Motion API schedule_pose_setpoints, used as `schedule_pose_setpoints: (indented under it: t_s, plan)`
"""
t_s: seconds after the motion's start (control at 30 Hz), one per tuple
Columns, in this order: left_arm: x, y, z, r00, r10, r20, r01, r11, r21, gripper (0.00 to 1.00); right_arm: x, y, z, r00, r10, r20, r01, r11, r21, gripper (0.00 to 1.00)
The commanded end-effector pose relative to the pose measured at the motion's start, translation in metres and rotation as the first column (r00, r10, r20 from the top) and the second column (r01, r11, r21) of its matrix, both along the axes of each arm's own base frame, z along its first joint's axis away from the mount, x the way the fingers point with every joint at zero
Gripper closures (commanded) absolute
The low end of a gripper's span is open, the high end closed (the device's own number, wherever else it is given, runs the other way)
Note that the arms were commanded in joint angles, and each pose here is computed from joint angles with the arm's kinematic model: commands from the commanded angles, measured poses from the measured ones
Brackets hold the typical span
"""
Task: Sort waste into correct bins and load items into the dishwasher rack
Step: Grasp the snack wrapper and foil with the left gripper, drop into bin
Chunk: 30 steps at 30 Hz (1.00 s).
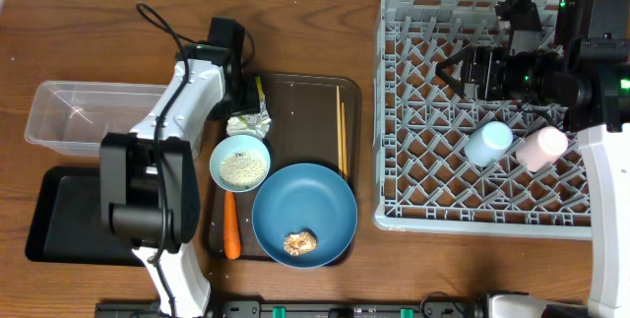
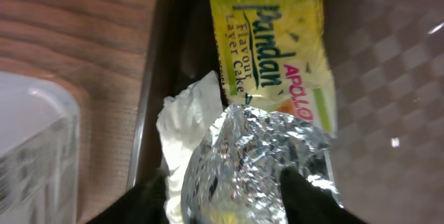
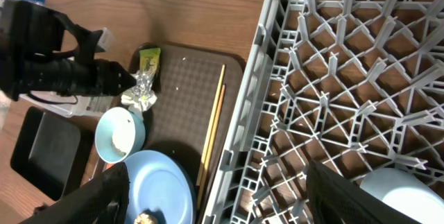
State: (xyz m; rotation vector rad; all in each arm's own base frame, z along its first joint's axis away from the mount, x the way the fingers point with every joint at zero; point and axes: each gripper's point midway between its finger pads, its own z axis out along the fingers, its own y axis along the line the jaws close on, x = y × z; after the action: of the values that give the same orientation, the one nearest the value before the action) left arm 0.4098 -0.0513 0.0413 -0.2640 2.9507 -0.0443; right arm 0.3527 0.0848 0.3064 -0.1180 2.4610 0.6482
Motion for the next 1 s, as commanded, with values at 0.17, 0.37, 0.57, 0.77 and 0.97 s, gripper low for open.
schedule_pose_setpoints:
  t_s: [0.17,0.37,0.57,0.77,0.97]
  plan:
    - [0.001,0.0,0.02,1.0,-0.01,0.019,0.01,1.0,0.004,0.94,0.001,0.0,-0.002,1.0,-0.011,-0.006,0.011,1.0,-0.013,0.26]
    - [0.004,0.016,0.118,0.971,0.013,0.237,-0.026,0.998,0.052,0.94,0.001,0.0,-0.001,1.0,-0.011,-0.002,0.011,1.0,-0.013,0.22]
    - [-0.026,0.083,0.154,0.957,0.111,0.266,-0.186,0.944,0.274,0.94,0.001,0.0,-0.001,1.0,-0.011,-0.002,0.011,1.0,-0.013,0.21]
    - [-0.061,0.137,0.122,0.847,0.492,0.201,-0.529,0.817,0.229,0.94,0.003,0.0,0.0,1.0,-0.011,0.005,0.011,1.0,-0.012,0.2]
    - [-0.07,0.156,0.117,0.69,0.693,0.209,-0.723,0.673,0.155,0.91,0.003,0.0,0.0,1.0,-0.011,0.007,0.011,1.0,-0.012,0.2]
